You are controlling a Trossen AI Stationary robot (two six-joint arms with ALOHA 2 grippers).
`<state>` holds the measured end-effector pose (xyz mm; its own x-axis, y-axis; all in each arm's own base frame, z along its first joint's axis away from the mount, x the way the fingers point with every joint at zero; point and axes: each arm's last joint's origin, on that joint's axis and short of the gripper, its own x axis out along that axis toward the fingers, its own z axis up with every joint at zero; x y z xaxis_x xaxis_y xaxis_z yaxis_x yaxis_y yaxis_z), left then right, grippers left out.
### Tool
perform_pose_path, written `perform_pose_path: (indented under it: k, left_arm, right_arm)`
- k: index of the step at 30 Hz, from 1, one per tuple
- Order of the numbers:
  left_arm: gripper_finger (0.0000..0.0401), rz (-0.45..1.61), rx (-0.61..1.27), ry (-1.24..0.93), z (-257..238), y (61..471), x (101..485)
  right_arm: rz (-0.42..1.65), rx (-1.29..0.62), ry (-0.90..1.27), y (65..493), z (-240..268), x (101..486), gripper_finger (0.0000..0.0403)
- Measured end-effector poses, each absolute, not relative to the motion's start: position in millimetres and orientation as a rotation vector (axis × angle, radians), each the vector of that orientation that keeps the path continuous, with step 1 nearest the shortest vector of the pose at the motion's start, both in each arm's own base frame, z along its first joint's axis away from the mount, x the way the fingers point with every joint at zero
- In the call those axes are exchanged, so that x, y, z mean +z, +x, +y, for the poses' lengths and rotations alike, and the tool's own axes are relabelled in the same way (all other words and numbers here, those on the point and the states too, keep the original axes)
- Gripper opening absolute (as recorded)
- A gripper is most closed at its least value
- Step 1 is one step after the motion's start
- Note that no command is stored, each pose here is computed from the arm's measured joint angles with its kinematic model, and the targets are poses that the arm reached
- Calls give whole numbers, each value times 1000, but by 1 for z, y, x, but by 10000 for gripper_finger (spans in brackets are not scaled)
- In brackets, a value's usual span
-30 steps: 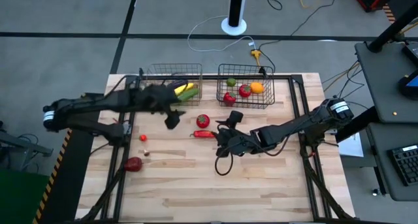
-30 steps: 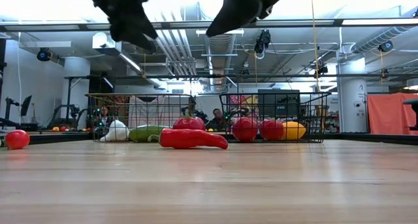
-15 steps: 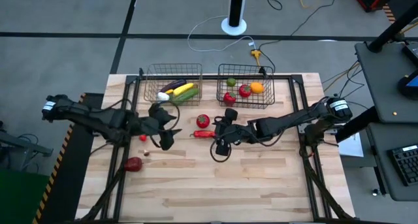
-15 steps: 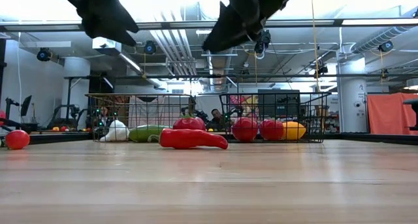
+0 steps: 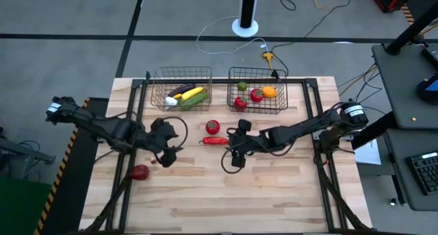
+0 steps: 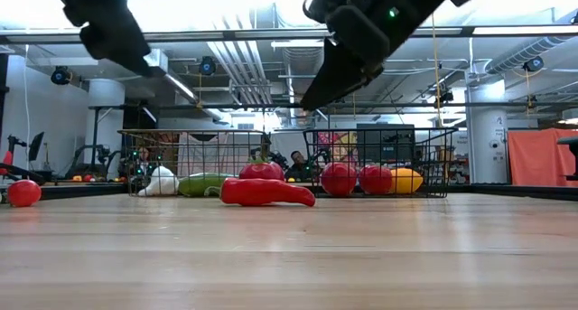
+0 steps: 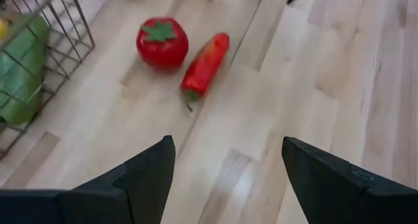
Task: Sort produce into baskets
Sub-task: Put the red chili pepper into the left wire basket
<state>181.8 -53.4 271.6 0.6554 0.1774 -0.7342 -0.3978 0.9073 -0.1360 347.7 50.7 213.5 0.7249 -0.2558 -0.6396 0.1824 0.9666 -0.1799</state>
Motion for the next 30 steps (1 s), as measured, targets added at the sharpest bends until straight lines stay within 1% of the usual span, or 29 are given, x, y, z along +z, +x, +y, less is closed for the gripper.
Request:
perform_pose_path:
  k: [7, 13, 16, 19, 23, 30]
  left_arm:
    - [265, 829, 316, -290, -60, 181, 267]
    - [265, 810, 345, -275, -59, 181, 268]
    - [265, 785, 376, -261, -58, 182, 268]
    - [265, 770, 390, -252, -58, 182, 269]
    - [265, 731, 413, -233, -57, 184, 271]
    - [265, 707, 425, -215, -57, 186, 272]
  right_arm:
    - [640, -232, -106, 345, 50, 200, 226]
    - [642, -250, -105, 347, 50, 189, 248]
    - [636, -257, -121, 354, 51, 176, 261]
    - [655, -316, -160, 359, 50, 160, 267]
    - [666, -348, -144, 366, 44, 150, 269]
    - [724, -319, -98, 375, 31, 128, 258]
